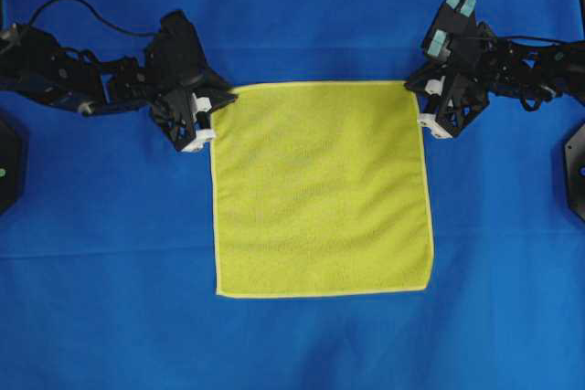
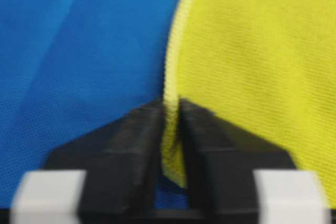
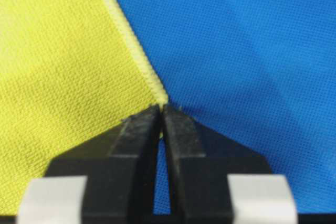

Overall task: Fold the yellow towel.
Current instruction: 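Lift the far corners and fold them toward the near edge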

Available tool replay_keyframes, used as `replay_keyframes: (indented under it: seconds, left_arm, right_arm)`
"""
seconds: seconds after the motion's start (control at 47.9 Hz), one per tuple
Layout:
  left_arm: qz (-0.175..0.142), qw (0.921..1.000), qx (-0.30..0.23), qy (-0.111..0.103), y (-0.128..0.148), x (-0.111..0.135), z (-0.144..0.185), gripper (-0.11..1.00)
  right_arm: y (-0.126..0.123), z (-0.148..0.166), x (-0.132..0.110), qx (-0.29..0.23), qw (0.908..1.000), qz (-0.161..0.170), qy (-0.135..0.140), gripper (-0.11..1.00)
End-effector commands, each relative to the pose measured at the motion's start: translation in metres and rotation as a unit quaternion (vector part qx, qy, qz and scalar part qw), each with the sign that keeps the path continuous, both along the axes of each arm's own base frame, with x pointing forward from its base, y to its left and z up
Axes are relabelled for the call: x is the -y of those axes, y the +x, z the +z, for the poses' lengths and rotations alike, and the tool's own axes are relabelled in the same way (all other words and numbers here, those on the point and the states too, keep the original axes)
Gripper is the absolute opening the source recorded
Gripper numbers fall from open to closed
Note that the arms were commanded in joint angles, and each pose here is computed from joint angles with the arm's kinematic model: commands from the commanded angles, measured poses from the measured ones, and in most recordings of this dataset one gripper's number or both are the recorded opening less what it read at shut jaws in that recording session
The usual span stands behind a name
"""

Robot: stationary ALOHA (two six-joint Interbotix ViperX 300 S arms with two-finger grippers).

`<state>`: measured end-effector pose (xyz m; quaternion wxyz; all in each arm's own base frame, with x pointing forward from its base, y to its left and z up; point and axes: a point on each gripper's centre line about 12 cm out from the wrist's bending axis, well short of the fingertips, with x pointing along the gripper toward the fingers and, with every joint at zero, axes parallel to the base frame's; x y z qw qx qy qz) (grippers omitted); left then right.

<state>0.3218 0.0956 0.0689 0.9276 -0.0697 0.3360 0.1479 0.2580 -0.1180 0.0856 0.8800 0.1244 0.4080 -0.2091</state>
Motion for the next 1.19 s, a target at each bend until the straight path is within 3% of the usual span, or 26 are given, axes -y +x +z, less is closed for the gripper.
replay_keyframes:
  seconds: [0.0, 0.042, 0.376, 0.564, 0.773, 0.94, 1.169]
  left_arm:
    - [-0.011, 0.9999, -0.001, 0.005, 0.002, 0.003, 0.003, 0.06]
    - [-0.013, 0.9999, 0.0, 0.007, 0.002, 0.004, 0.004, 0.01]
    - [-0.018, 0.9991, 0.02, 0.032, 0.008, -0.005, 0.039, 0.01]
    - [-0.031, 0.9979, 0.022, 0.053, 0.012, -0.009, 0.066, 0.01]
    - [-0.034, 0.9983, 0.013, 0.046, 0.012, -0.005, 0.069, 0.01]
    - [-0.062, 0.9972, 0.005, 0.041, 0.013, 0.015, 0.071, 0.01]
    - [-0.129, 0.9913, -0.003, 0.022, 0.014, 0.07, 0.074, 0.01]
  right_arm:
    - [0.001, 0.004, 0.001, 0.005, 1.0, -0.003, -0.001, 0.01]
    - [0.0, 0.004, 0.001, 0.006, 1.0, -0.004, 0.0, 0.01]
    - [-0.01, 0.027, -0.004, 0.009, 0.9998, -0.013, 0.007, 0.01]
    - [-0.012, 0.056, -0.004, 0.038, 0.9992, -0.009, -0.01, 0.01]
    - [-0.016, 0.068, -0.006, 0.055, 0.9983, -0.007, -0.02, 0.01]
    - [-0.016, 0.069, -0.017, 0.048, 0.9988, 0.007, -0.01, 0.01]
    - [-0.013, 0.077, -0.059, 0.057, 0.9962, 0.065, 0.014, 0.01]
